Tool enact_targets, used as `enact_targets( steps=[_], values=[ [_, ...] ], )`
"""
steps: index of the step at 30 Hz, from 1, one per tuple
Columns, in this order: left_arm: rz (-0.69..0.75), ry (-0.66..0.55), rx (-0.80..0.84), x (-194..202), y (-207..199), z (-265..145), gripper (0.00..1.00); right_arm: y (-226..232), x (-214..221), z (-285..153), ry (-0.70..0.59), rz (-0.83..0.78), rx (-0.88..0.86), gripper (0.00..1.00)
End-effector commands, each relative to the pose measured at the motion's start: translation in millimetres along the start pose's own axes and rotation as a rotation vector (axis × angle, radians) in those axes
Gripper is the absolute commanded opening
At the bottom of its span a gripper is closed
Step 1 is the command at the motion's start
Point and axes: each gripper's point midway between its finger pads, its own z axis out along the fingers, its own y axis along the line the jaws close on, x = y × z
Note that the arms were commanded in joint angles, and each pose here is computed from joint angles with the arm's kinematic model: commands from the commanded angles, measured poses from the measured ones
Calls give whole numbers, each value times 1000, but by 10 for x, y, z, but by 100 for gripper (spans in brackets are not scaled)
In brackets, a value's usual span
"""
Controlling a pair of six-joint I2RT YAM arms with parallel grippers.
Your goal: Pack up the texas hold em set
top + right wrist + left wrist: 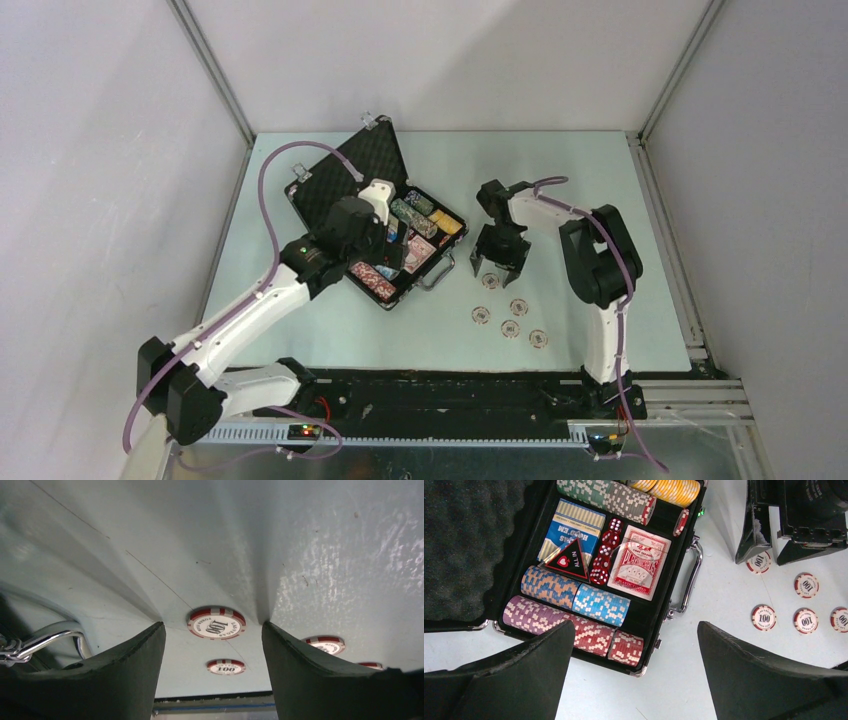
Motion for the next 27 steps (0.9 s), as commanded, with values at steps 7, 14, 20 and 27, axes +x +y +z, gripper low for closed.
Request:
enact_targets(
  steps=[7,14,20,27],
  values=[
    [-20,-35,1,-67,21,12,100,-68,-45,116,9,38,64,72],
    [-25,-14,-2,-14,33,49,100,-177,40,233,52,62,138,68],
    [-28,-12,-3,-4,38,48,100,-191,20,283,55,91,164,64],
    [-27,-11,-3,4,53,48,100,-192,-34,275,41,99,167,38]
  ],
)
